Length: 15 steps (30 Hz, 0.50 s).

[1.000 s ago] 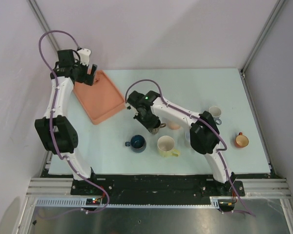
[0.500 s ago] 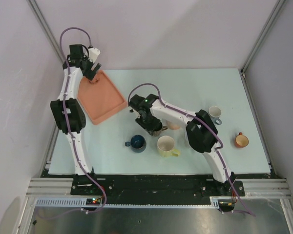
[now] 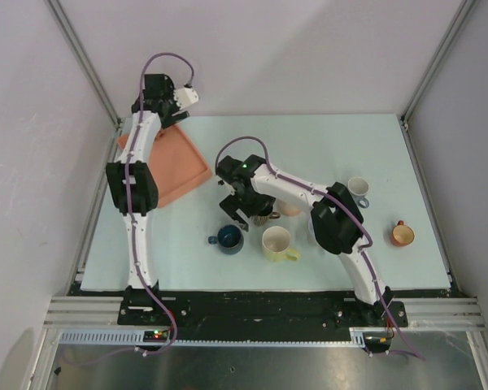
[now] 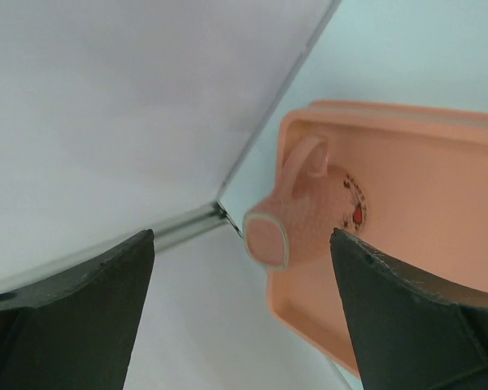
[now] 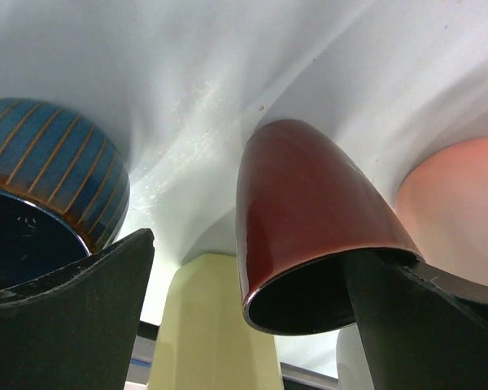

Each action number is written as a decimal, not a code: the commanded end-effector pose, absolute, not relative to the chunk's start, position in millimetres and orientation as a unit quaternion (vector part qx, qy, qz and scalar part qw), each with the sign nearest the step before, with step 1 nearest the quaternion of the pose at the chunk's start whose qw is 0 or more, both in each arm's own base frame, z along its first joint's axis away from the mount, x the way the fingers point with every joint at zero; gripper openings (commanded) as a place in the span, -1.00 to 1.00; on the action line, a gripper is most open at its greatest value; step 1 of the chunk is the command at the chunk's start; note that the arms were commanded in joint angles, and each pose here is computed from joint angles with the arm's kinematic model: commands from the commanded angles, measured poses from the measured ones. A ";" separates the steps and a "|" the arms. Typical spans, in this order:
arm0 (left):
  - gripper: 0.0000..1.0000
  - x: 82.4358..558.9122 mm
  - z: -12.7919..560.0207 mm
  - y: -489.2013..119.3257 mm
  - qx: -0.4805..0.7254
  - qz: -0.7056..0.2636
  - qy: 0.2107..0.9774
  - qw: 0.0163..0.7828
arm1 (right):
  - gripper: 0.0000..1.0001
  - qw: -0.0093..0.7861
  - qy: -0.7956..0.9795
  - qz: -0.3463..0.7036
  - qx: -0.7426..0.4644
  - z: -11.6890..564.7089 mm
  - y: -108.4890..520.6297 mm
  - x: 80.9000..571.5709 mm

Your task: Turn the mug right side up

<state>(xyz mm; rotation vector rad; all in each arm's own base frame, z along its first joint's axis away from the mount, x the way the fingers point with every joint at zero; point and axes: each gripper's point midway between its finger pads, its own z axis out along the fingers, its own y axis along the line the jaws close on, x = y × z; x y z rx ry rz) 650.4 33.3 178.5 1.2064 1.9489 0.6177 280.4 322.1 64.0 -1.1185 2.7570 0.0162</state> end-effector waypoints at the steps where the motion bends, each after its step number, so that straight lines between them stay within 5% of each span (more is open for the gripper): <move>1: 0.82 681.1 188.9 21.2 0.517 0.316 0.695 0.386 | 0.99 0.118 0.925 0.013 -0.362 103.6 321.9 281.7; 15: 0.74 716.4 131.7 32.2 0.588 0.401 0.627 0.317 | 0.99 0.103 0.936 -0.014 -0.337 120.6 300.0 275.8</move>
